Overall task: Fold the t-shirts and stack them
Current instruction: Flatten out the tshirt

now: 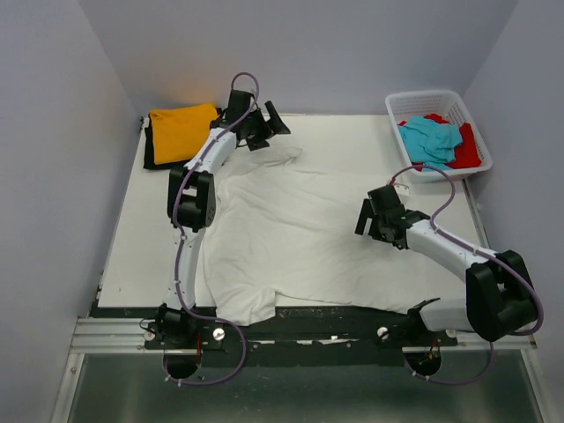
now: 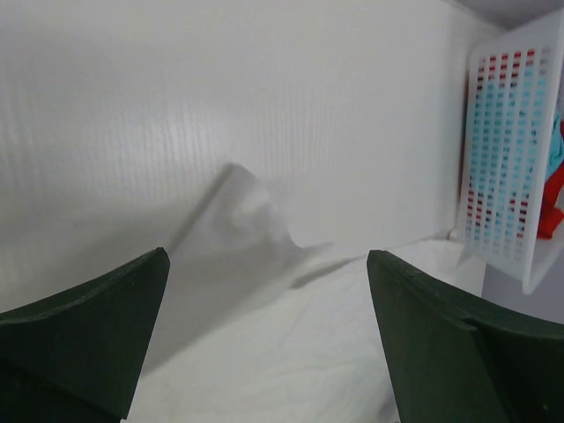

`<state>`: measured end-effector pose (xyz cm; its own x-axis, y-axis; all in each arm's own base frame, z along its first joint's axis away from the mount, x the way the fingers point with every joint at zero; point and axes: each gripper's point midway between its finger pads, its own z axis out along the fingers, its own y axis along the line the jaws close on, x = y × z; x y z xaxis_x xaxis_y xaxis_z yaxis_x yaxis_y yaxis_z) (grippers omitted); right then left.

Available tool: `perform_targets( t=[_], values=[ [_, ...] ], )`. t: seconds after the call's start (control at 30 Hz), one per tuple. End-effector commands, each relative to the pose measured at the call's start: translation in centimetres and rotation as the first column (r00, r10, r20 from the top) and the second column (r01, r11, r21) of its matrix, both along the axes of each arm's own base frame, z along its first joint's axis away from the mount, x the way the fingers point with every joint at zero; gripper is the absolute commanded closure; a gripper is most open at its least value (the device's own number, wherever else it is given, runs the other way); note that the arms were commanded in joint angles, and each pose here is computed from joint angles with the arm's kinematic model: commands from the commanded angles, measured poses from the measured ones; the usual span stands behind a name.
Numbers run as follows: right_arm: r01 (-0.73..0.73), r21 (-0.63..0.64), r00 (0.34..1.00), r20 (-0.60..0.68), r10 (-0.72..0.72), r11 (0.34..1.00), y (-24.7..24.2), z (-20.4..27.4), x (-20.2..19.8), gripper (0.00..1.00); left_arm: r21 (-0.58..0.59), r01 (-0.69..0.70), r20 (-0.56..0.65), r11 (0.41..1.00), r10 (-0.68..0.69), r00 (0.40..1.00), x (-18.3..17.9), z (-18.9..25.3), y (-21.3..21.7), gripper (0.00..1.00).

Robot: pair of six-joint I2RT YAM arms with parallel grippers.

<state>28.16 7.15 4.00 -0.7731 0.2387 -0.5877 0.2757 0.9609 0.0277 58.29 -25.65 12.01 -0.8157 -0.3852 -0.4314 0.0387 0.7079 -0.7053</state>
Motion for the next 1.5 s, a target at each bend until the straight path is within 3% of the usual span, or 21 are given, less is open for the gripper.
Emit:
perform_targets(
  t=[0.0,0.13,0.27,0.4,0.57,0.67,0.83,1.07,1.27,1.47],
  values=[
    [0.023,-0.026,0.999,0.040,-0.022,0.999,-1.0,0.8,-0.2,0.00,-0.025,-0.235,0.091,0.972,0.236,0.967,6.3,0.2,4.6,0.01],
    [-0.005,0.005,0.996,0.093,0.004,1.000,-0.3,2.0,0.9,0.00,-0.053,-0.228,0.147,0.972,0.233,0.961,7.3,2.6,5.4,0.01],
    [-0.121,0.074,0.979,0.172,0.107,0.990,2.2,4.1,2.8,0.00,-0.027,-0.196,0.236,0.980,0.197,0.952,6.2,7.3,5.8,0.01],
    [-0.359,0.251,0.914,0.287,0.286,0.899,8.6,6.3,5.6,0.00,0.037,-0.176,0.234,0.984,0.163,0.958,1.7,10.9,6.8,0.01],
    [-0.476,0.385,0.874,0.310,0.375,0.791,17.3,5.6,10.2,0.00,0.199,-0.190,0.132,0.961,0.166,0.977,-9.6,7.1,8.5,0.01],
    [-0.467,0.404,0.880,0.300,0.368,0.787,20.5,3.8,13.5,0.00,0.164,-0.186,0.059,0.969,0.178,0.982,-16.2,3.6,8.4,0.01],
    [-0.511,0.423,0.852,0.363,0.377,0.748,25.8,3.8,17.6,0.00,0.142,-0.163,-0.048,0.976,0.171,0.984,-24.2,-2.1,7.8,0.01],
    [-0.498,0.408,0.860,0.345,0.376,0.765,28.4,0.5,21.0,0.00,0.095,-0.154,-0.177,0.983,0.169,0.970,-30.4,-7.6,7.7,0.01],
    [-0.519,0.391,0.832,0.437,0.343,0.760,30.1,0.4,24.2,0.00,0.204,-0.112,-0.266,0.972,0.165,0.950,-34.2,-11.6,8.8,0.01],
    [-0.578,0.421,0.778,0.542,0.317,0.699,33.6,2.2,27.7,0.00,0.275,-0.080,-0.316,0.958,0.168,0.934,-36.0,-13.8,9.9,0.01]
  ],
)
